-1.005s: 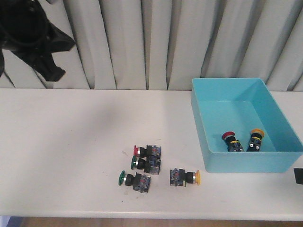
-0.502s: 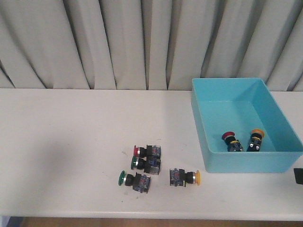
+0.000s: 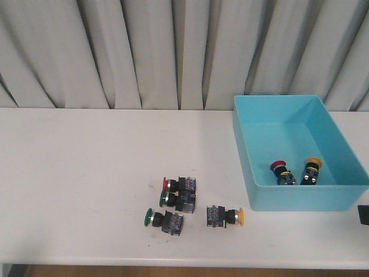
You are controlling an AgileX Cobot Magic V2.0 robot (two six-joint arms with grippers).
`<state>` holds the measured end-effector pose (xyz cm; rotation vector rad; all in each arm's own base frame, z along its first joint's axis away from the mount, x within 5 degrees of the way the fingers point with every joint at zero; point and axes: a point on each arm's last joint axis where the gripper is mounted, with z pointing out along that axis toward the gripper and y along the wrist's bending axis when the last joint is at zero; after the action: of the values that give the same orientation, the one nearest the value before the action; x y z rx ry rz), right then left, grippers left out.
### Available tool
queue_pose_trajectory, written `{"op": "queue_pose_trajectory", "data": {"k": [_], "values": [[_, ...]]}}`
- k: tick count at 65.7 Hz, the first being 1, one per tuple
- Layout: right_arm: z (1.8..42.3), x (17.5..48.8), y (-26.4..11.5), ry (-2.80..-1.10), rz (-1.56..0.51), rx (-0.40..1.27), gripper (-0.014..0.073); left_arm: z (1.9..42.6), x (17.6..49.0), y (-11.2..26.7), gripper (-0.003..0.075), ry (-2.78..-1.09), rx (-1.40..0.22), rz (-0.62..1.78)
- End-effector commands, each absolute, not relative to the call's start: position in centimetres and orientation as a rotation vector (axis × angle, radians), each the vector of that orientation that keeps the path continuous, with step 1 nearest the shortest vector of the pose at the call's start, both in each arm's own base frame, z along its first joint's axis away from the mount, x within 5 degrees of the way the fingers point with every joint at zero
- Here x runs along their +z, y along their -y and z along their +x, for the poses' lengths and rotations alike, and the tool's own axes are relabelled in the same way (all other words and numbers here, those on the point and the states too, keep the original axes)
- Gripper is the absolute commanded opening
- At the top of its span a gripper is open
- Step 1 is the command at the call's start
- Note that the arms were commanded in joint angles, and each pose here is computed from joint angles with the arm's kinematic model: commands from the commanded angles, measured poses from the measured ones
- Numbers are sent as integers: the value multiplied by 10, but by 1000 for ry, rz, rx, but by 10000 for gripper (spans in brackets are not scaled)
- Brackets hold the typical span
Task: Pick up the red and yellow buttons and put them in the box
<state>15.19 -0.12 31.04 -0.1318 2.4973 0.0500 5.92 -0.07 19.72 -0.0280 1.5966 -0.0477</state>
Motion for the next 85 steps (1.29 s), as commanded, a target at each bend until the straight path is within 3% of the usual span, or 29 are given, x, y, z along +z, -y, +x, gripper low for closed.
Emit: {"op": "queue_pose_trajectory", "data": {"k": [1,48,85], "values": [[156,322,2,-2422,-128,37,-7,58,190,1,-7,-1524,-92,-61],[156,322,2,-2422,-128,37,-7,57,189,1,-7,-1533,36,65],[155,322,2,-2426,-129,38,-7,57,190,1,-7,-1531,30,59]]}}
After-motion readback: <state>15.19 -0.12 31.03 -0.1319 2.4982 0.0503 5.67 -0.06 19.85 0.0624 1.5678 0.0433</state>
